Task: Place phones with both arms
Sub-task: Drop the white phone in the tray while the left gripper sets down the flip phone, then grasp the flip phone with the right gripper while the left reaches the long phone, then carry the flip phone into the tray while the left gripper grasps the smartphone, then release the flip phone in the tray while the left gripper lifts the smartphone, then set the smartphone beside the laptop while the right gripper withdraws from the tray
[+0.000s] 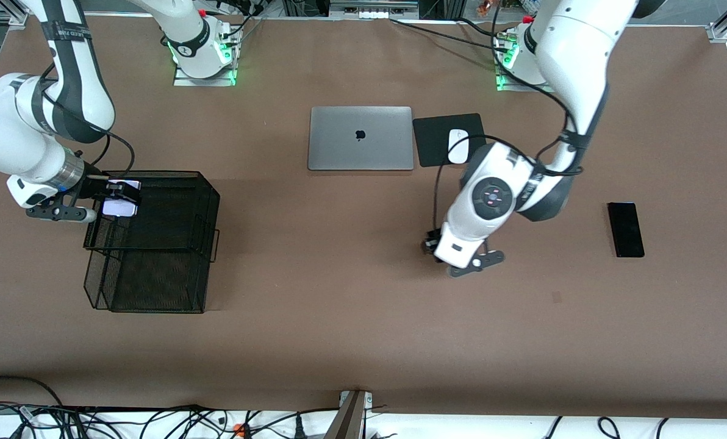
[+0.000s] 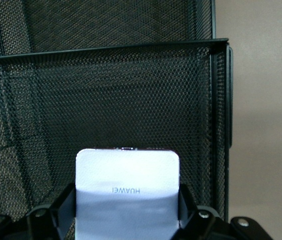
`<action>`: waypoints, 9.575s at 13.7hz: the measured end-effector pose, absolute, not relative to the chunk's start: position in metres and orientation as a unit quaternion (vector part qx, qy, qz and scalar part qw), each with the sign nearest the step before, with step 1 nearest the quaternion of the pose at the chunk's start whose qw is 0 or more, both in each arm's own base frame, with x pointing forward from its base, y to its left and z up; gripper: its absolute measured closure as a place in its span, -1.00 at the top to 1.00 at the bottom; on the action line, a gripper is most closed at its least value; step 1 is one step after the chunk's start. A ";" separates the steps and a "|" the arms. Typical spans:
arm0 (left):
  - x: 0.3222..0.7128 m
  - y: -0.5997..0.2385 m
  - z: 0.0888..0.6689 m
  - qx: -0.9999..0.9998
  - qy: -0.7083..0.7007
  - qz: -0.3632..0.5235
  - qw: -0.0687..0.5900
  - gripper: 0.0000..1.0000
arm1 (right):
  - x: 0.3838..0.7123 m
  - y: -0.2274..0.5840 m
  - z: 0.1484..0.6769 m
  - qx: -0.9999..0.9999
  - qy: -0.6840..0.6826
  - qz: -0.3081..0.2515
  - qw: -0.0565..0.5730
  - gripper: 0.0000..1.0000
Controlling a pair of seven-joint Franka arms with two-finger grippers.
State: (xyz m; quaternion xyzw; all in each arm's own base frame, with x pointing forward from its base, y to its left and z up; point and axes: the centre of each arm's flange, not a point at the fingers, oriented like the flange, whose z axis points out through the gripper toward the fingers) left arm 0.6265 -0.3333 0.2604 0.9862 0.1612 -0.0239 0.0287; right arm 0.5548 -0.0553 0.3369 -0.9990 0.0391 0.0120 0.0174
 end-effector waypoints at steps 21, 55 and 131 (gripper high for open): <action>0.582 -0.526 0.168 0.998 -0.006 0.040 0.056 0.61 | 0.571 -0.061 0.320 -0.998 0.060 -0.020 0.013 1.00; 0.680 0.064 0.241 0.973 -0.114 -0.156 -0.126 1.00 | 0.576 0.480 0.208 -0.992 0.056 -0.102 0.054 1.00; 0.609 -0.391 0.232 0.995 0.090 -0.033 0.021 0.60 | 0.715 -0.004 0.293 -0.999 -0.013 -0.031 0.034 1.00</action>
